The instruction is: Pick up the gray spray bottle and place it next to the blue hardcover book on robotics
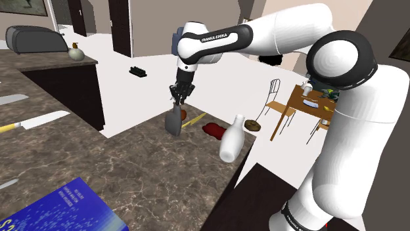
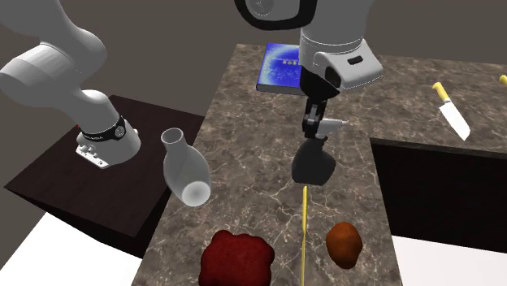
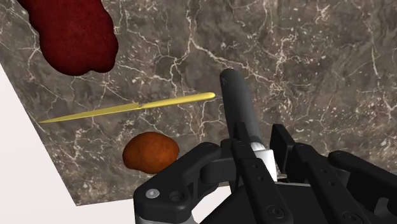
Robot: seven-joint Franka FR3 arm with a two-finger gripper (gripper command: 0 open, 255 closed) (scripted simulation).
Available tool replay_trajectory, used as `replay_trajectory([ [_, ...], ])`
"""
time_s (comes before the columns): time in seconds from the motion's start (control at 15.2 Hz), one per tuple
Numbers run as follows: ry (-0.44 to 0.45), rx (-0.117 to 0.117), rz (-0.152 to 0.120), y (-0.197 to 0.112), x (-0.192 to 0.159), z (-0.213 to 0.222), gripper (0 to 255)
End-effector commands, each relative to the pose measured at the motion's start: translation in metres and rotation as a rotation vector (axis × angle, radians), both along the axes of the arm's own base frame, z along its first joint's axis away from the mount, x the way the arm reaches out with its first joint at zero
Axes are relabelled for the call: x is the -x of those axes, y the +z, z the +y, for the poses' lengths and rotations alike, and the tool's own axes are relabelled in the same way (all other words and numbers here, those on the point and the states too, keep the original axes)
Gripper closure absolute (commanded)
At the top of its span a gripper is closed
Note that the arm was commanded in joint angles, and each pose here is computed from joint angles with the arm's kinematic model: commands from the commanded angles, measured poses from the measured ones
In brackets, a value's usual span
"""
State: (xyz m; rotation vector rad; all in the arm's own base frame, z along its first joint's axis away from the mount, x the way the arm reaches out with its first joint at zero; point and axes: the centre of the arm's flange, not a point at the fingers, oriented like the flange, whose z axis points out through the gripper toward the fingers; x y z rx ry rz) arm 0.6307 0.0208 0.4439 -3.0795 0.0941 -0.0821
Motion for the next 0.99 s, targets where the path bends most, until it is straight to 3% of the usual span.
replay_trajectory([
  [0.0,0.0,0.0,0.0,0.011,-0.001,0.0,255],
  [0.92,0.0,0.0,0.0,0.079,-0.001,0.0,255],
])
